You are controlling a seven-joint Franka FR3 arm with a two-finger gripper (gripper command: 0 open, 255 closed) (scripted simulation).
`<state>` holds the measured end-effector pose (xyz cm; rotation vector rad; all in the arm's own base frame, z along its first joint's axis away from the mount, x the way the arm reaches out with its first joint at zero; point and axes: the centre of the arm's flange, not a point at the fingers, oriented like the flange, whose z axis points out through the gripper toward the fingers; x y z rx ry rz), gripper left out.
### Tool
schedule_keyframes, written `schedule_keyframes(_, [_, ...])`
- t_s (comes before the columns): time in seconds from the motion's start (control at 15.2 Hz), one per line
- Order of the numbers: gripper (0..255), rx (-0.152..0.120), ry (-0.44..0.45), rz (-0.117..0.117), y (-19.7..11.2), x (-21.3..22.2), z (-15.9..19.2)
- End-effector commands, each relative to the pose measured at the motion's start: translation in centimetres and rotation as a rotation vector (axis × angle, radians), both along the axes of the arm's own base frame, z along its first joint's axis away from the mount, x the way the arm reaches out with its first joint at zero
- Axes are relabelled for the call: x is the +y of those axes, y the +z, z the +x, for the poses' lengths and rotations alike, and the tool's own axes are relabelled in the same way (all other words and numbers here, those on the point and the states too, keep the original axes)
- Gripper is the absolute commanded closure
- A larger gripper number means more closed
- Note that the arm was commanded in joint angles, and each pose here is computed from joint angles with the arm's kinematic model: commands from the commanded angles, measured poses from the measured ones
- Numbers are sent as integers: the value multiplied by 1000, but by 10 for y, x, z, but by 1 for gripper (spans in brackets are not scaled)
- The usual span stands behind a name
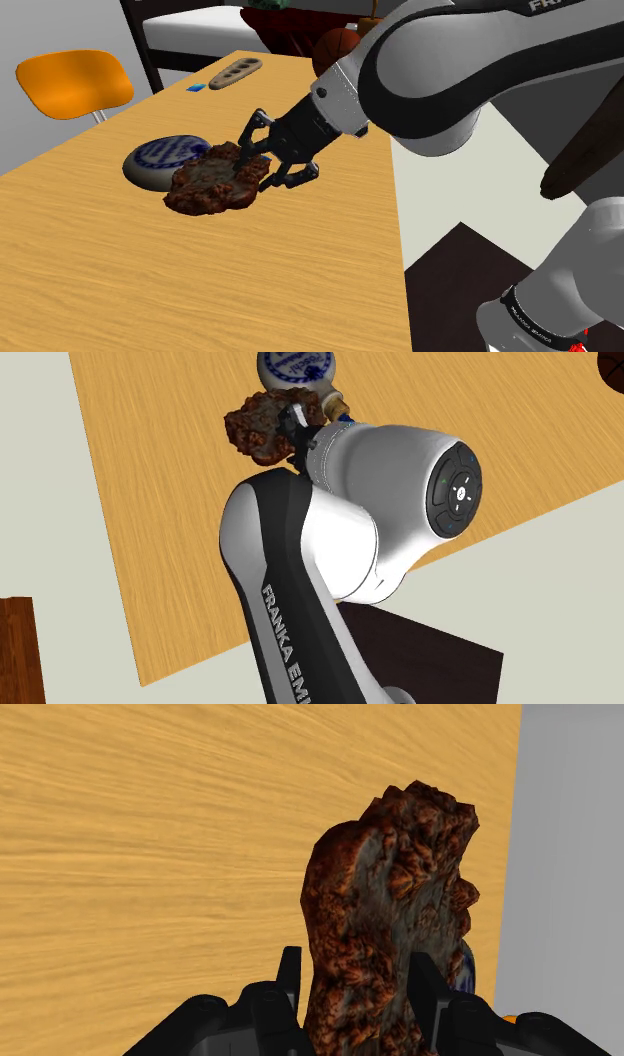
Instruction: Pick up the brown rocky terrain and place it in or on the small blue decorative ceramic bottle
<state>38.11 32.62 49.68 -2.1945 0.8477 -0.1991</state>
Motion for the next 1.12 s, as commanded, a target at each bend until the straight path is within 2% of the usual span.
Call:
schedule_keyframes(0.0, [255, -1, -1, 0, 12, 0, -1])
schedule_keyframes(1.06, [255, -1, -1, 0, 96, 0, -1])
